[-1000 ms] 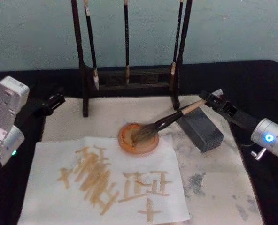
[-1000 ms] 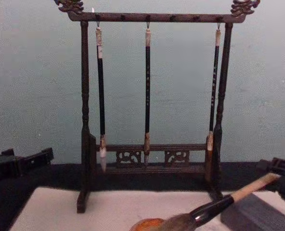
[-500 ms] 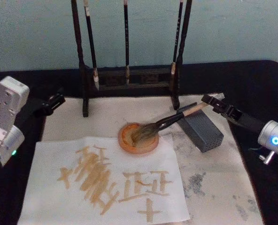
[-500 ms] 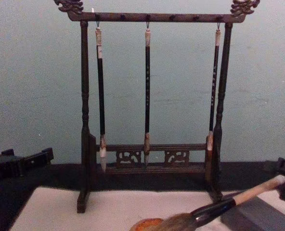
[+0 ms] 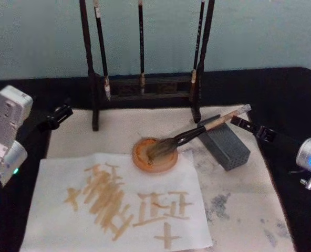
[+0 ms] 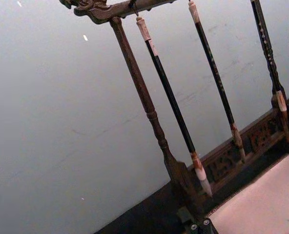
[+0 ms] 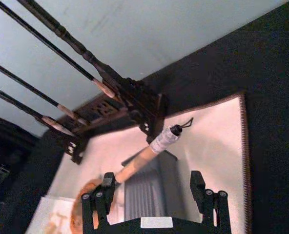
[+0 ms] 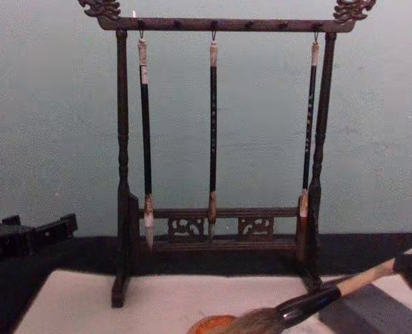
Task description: Pick up the brush from the inkstone, write on the paper, then place the brush back to its original position.
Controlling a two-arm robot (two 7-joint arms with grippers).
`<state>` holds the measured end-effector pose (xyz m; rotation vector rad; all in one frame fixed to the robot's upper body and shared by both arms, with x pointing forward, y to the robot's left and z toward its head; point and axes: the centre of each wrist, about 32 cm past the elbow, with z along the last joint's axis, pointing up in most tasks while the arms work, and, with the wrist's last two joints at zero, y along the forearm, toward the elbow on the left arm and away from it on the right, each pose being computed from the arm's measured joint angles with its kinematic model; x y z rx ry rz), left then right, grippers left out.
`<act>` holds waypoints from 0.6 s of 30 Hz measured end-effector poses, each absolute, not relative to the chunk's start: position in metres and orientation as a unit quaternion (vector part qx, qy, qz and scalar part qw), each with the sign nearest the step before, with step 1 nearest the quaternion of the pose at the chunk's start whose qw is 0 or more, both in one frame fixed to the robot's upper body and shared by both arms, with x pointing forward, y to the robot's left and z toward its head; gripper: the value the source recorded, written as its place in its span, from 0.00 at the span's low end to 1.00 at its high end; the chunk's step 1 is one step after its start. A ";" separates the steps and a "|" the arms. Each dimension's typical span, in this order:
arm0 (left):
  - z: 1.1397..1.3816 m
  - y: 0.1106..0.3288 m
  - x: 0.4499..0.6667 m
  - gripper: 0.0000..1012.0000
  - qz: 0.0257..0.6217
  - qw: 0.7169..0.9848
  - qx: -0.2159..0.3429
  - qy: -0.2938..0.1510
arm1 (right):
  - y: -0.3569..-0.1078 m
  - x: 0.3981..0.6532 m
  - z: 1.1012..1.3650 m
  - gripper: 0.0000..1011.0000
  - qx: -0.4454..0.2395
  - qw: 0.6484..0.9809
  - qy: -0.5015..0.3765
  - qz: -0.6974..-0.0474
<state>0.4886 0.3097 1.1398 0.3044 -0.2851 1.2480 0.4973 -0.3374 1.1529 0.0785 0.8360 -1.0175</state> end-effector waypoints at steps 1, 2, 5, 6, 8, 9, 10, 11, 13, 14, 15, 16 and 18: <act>1.140 0.310 0.489 0.99 0.580 0.791 0.141 -0.132 | -0.337 0.496 1.154 0.99 0.032 0.790 0.385 -0.475; 1.140 0.310 0.489 0.99 0.580 0.791 0.141 -0.132 | -0.337 0.495 1.156 0.99 0.028 0.791 0.382 -0.477; 1.140 0.310 0.489 0.99 0.580 0.791 0.141 -0.132 | -0.336 0.489 1.163 0.99 0.012 0.794 0.363 -0.488; 1.140 0.310 0.489 0.99 0.580 0.791 0.141 -0.132 | -0.336 0.487 1.164 0.99 0.008 0.794 0.357 -0.491; 1.140 0.310 0.489 0.99 0.580 0.791 0.141 -0.132 | -0.336 0.481 1.170 0.99 -0.001 0.797 0.339 -0.499; 1.140 0.310 0.489 0.99 0.580 0.791 0.141 -0.132 | -0.335 0.479 1.172 0.99 -0.004 0.799 0.332 -0.502; 1.140 0.310 0.489 0.99 0.580 0.791 0.141 -0.132 | -0.335 0.475 1.175 0.99 -0.012 0.801 0.320 -0.506; 1.140 0.310 0.489 0.99 0.580 0.791 0.141 -0.132 | -0.335 0.475 1.175 0.99 -0.012 0.801 0.320 -0.506; 1.140 0.310 0.489 0.99 0.580 0.791 0.141 -0.132 | -0.333 0.469 1.180 0.99 -0.024 0.806 0.298 -0.510; 1.140 0.310 0.489 0.99 0.580 0.791 0.141 -0.132 | -0.332 0.466 1.184 0.99 -0.034 0.811 0.281 -0.512; 1.140 0.310 0.489 0.99 0.580 0.791 0.141 -0.132 | -0.331 0.464 1.185 0.99 -0.038 0.813 0.272 -0.513; 1.140 0.310 0.489 0.99 0.580 0.791 0.141 -0.132 | -0.330 0.462 1.187 0.99 -0.043 0.816 0.261 -0.514; 1.140 0.310 0.489 0.99 0.580 0.791 0.141 -0.132 | -0.328 0.455 1.192 0.99 -0.057 0.826 0.230 -0.512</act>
